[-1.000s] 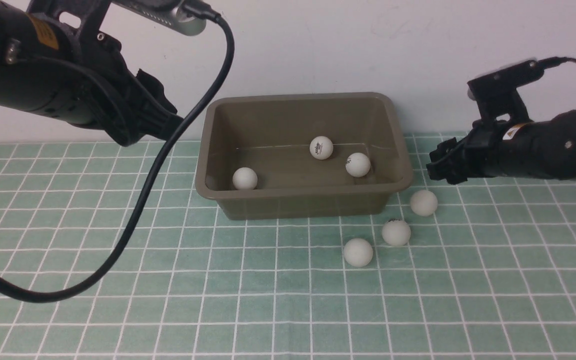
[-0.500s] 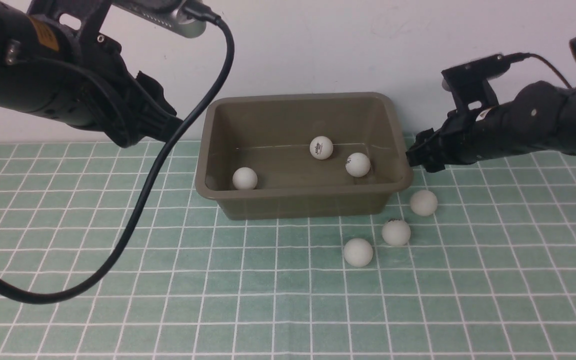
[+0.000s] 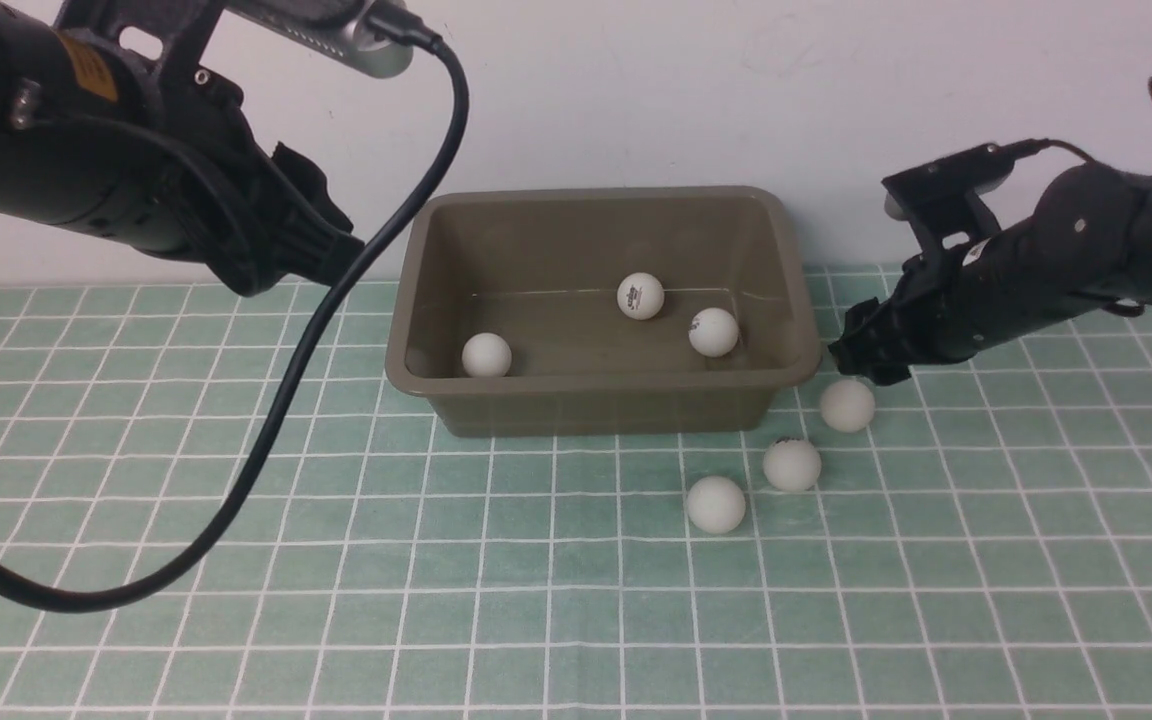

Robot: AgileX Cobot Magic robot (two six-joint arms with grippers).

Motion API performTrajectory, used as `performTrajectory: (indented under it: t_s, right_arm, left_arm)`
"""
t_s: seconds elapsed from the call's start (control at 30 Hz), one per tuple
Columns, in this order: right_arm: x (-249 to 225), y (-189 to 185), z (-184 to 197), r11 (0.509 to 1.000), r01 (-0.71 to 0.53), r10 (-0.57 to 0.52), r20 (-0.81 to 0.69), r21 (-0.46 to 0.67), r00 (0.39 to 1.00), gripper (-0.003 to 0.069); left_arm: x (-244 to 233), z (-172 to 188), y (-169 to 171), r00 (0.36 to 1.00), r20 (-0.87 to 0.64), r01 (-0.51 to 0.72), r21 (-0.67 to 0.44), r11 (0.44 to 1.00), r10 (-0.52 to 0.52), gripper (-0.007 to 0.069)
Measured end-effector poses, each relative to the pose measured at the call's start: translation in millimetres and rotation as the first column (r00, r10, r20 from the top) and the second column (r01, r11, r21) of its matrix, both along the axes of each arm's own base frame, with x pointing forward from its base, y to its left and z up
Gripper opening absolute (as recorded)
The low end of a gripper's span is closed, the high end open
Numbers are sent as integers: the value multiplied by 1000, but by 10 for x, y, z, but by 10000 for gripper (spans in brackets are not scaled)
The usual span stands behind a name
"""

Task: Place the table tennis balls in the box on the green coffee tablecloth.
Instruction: 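Reach for and grasp a ping pong ball on the table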

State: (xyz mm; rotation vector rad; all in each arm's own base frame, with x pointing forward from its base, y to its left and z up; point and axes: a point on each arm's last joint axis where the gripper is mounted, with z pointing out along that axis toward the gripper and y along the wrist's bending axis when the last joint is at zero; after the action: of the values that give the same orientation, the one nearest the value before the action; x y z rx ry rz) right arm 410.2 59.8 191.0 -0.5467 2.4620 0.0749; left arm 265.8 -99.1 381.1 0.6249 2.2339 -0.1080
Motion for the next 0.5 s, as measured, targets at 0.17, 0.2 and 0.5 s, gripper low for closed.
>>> performTrajectory:
  t_s: [0.17, 0.2, 0.5]
  right_arm:
    - [-57, 12, -31, 986, -156, 154, -47, -63, 987, 408]
    - [-67, 25, -34, 979, -192, 189, -49, -72, 981, 408]
    - [-74, 151, 6, 953, -301, 302, 3, 25, 953, 408]
  left_arm:
    - [44, -50, -16, 1000, -15, 0, 5, 1000, 0, 288]
    - [49, -56, -18, 1000, -17, 0, 6, 1000, 0, 288]
    - [62, -71, -22, 1000, -22, 0, 8, 1000, 0, 288]
